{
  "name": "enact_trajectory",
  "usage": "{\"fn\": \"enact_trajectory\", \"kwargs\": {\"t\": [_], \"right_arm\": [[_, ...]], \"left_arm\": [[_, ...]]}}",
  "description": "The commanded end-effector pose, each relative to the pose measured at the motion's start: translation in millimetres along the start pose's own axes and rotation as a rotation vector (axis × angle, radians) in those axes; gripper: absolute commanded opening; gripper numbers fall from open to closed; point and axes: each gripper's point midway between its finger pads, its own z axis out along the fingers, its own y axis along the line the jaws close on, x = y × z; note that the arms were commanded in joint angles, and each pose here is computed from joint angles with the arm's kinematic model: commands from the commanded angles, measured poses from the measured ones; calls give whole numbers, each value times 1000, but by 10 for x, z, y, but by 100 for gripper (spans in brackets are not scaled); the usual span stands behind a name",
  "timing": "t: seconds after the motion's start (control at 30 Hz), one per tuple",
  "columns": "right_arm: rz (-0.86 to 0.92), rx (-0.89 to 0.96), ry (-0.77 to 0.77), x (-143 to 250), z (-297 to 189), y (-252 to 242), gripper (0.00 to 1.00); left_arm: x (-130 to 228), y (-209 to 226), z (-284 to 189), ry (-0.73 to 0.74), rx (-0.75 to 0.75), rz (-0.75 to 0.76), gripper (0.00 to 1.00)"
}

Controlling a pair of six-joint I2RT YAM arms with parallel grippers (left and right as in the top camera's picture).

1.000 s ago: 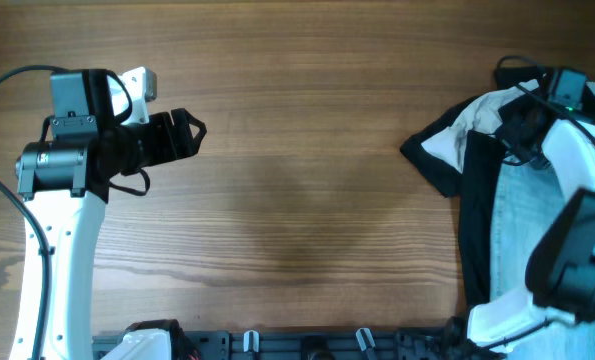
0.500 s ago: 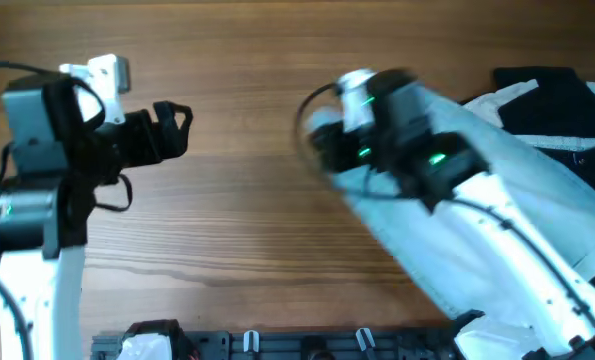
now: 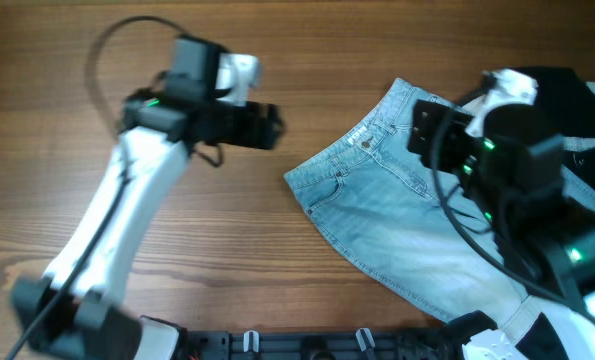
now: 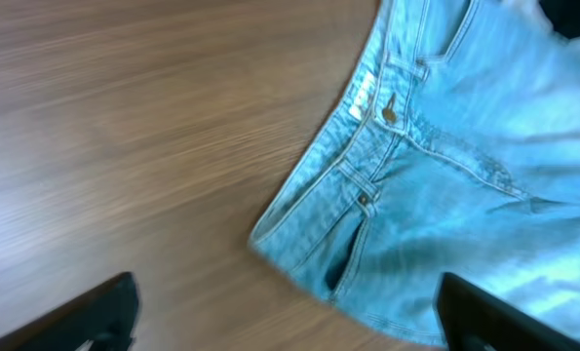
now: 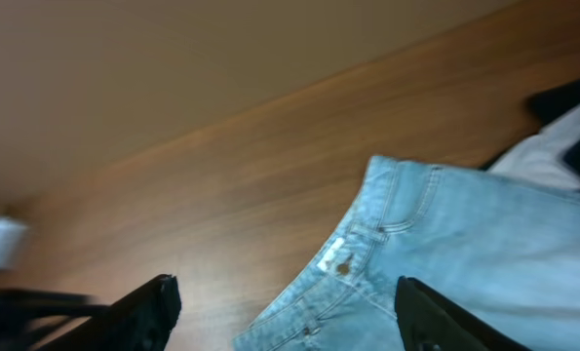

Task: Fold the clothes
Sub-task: 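Pull the shorts left onto the open table, left gripper grabbing waistband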

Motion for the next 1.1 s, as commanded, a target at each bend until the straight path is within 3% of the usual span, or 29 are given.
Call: {"fn": "enact_trajectory", "kwargs": {"t": [0.0, 0.07, 0.2, 0.33, 0.37, 0.43, 0.47, 0.5, 0.6, 0.67, 0.77, 0.87, 0.9, 0.93, 1.0, 1.07], "right_arm": [[53, 34, -54, -120, -220, -166, 80], [77, 52, -55, -116, -255, -237, 82], [73, 73, -26, -75, -148, -249, 82], [64, 118, 1, -35, 4, -291, 82], [63, 127, -2, -41, 19, -302, 83], [64, 128, -5, -51, 37, -298, 83], [64, 128, -6, -53, 36, -298, 83], [64, 129, -7, -55, 35, -300, 83], [67, 140, -15, -67, 33, -319, 82], [65, 144, -8, -50, 33, -328, 83], [58, 158, 14, 3, 27, -362, 83], [54, 161, 16, 8, 26, -367, 83], [54, 160, 14, 4, 27, -365, 83], [55, 161, 10, -4, 27, -366, 83], [56, 159, 6, -14, 28, -360, 83], [60, 173, -6, -36, 24, -385, 83]], "left_arm": [[109, -77, 558, 100, 24, 55, 94], [349, 42, 984, 225, 10, -9, 75], [810, 165, 1561, 413, 20, -61, 73], [1045, 36, 1727, 492, 43, -48, 70], [1065, -5, 1731, 498, 45, -38, 62], [1113, -79, 1732, 513, 50, -25, 34], [1138, -86, 1721, 524, 49, -25, 4], [1141, -71, 1701, 527, 43, -29, 4], [955, 484, 1490, 480, -204, -194, 4], [760, 1216, 1066, 397, -443, -371, 4], [863, 2209, 324, 351, -666, -605, 4], [1125, 2679, -174, 335, -631, -867, 9], [1225, 2800, -328, 334, -624, -917, 15], [1282, 2890, -497, 301, -601, -989, 29], [1166, 2838, -587, 229, -509, -1008, 35], [874, 2679, -644, 129, -407, -905, 45]]}}
